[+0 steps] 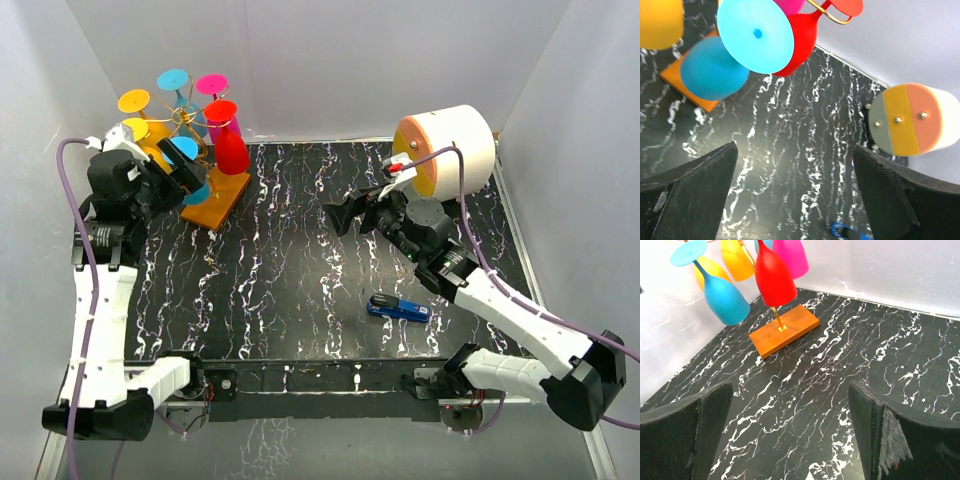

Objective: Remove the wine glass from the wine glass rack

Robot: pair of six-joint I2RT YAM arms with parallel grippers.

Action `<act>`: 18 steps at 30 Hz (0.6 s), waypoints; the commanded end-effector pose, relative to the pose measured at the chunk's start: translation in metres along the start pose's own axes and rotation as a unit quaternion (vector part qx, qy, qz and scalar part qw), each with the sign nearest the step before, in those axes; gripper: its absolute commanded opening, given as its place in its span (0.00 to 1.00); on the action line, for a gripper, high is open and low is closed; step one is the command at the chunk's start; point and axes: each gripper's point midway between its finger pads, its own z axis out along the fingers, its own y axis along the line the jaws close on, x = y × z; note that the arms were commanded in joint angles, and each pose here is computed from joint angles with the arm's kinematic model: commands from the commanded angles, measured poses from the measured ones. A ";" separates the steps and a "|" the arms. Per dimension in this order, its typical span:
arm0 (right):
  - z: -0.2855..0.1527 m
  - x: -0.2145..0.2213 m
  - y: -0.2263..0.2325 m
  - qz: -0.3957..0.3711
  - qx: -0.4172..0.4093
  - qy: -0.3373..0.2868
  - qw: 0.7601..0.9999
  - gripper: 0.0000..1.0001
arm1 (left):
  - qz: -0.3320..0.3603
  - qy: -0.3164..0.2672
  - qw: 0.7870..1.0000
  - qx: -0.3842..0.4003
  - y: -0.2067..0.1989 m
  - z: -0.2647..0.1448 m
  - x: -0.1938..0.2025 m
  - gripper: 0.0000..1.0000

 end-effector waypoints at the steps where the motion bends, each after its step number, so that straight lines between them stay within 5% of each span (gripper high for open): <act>1: -0.013 -0.036 0.013 -0.010 -0.034 -0.061 0.998 0.98 | -0.091 0.032 0.995 0.018 -0.020 0.001 0.003 0.99; 10: -0.024 -0.040 0.009 -0.018 -0.026 -0.075 0.997 0.98 | -0.232 0.001 0.973 0.013 -0.022 0.028 -0.015 0.98; 18: -0.026 -0.037 0.004 -0.025 -0.016 -0.077 0.997 0.98 | -0.306 -0.045 0.951 -0.023 0.011 0.042 -0.024 0.86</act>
